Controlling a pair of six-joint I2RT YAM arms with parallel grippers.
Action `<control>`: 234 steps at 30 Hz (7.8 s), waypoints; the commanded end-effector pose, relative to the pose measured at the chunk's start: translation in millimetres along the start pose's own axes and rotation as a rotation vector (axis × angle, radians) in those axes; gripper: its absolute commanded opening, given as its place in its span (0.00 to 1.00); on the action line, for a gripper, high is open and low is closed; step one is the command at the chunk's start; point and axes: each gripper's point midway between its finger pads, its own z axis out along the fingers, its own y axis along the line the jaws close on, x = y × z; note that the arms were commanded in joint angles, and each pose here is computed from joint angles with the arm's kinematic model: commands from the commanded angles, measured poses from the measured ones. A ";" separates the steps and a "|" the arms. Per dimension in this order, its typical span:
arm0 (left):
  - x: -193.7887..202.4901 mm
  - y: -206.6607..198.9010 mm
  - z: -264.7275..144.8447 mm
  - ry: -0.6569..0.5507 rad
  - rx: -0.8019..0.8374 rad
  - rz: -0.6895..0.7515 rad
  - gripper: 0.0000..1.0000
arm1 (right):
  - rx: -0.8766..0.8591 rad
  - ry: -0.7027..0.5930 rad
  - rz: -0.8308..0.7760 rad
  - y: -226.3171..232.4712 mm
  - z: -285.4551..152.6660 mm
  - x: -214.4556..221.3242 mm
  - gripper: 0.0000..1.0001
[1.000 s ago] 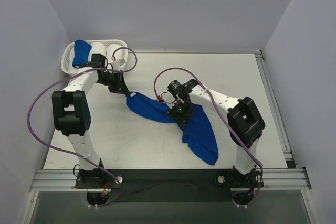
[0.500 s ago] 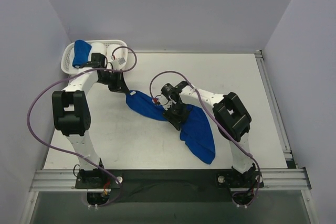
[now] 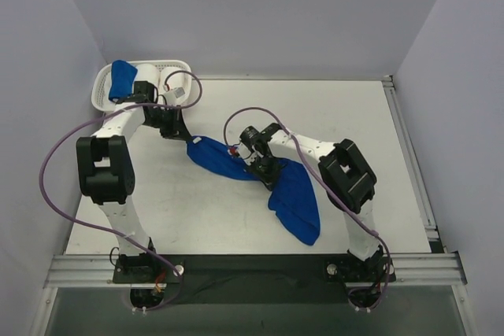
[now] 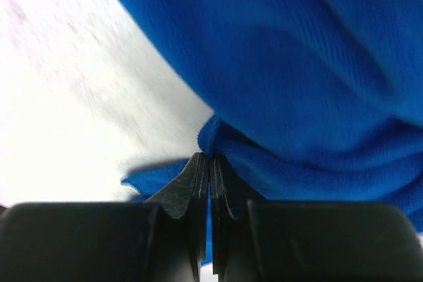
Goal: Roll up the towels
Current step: Flatten the towel
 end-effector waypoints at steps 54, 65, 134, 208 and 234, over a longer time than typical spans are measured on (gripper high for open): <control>-14.8 32.8 -94.8 -0.155 -0.097 0.068 0.00 | -0.364 -0.264 -0.049 36.5 -115.6 72.2 0.63; -14.1 29.8 -83.0 -0.139 -0.075 0.061 0.00 | -0.297 -0.087 0.333 -36.1 -41.1 38.2 0.61; -10.9 28.3 -63.2 -0.126 -0.032 0.044 0.00 | -0.196 -0.032 0.016 -7.1 -38.7 -1.0 0.36; 14.5 -80.7 -274.9 -0.509 -0.361 0.550 0.00 | 0.429 -0.972 0.597 -136.7 -367.6 211.6 0.00; 21.8 42.6 -78.3 -0.238 -0.427 0.305 0.00 | 0.129 -0.546 0.764 -240.4 -116.7 157.3 0.00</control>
